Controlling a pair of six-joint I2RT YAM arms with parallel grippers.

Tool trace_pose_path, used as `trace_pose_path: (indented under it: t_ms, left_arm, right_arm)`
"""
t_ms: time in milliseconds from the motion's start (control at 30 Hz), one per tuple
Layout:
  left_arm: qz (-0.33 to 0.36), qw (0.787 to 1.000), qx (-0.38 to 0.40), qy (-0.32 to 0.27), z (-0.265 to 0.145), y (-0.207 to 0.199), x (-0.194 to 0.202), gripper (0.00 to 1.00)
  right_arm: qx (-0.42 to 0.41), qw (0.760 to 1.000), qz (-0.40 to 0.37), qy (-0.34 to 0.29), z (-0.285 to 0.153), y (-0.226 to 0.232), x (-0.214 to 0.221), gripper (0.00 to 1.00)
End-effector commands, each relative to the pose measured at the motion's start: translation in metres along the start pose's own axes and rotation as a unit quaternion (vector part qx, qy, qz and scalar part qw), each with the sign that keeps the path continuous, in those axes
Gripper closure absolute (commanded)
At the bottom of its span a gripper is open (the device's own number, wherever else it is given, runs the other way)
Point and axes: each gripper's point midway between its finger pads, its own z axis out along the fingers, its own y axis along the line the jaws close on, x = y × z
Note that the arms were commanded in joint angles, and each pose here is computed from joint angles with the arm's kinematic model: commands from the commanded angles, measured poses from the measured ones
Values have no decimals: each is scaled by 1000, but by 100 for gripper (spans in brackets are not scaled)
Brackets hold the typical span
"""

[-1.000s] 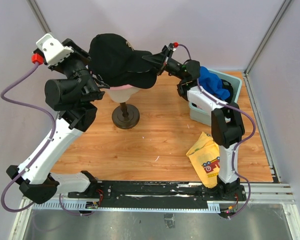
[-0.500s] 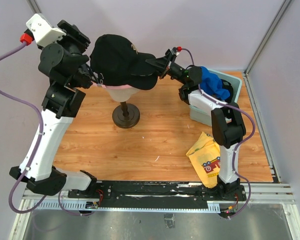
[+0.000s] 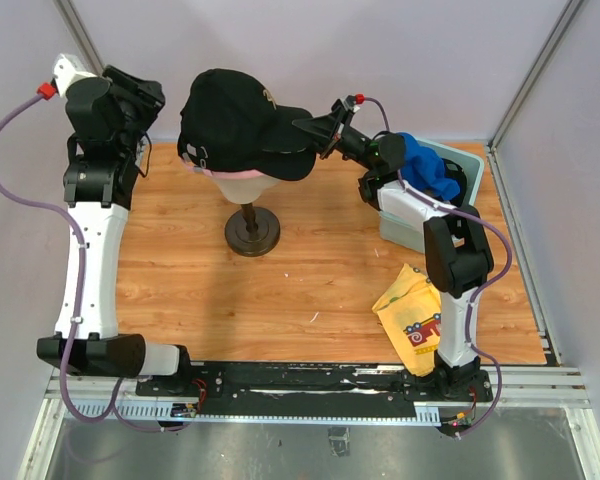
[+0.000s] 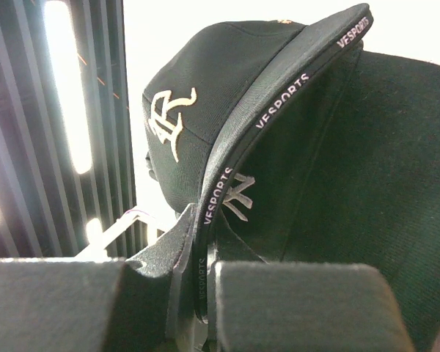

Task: Stack the hats
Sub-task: Stack the hat on the hat.

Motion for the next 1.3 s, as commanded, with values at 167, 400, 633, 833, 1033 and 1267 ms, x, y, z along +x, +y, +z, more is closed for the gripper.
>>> trace_pose_path:
  t_ms: [167, 400, 633, 833, 1033, 1267]
  left_arm:
    - [-80, 987, 97, 103, -6, -8, 38, 50]
    - [-92, 981, 117, 127, -11, 3, 50, 58]
    - [-104, 977, 139, 123, -24, 1, 48, 59]
    - [-107, 974, 148, 131, -35, 4, 55, 58]
    - [-110, 970, 156, 149, -39, 7, 67, 64]
    - [-113, 968, 161, 159, -33, 5, 71, 64]
  right_arm:
    - [-9, 999, -25, 33, -7, 23, 16, 99]
    - [-8, 999, -27, 33, -6, 22, 15, 99]
    - [-5, 999, -28, 32, -8, 21, 10, 99]
    - [-3, 999, -27, 32, -8, 20, 7, 99]
    - [-5, 999, -28, 36, -7, 22, 7, 99]
    - [-2, 999, -28, 41, -6, 21, 8, 99]
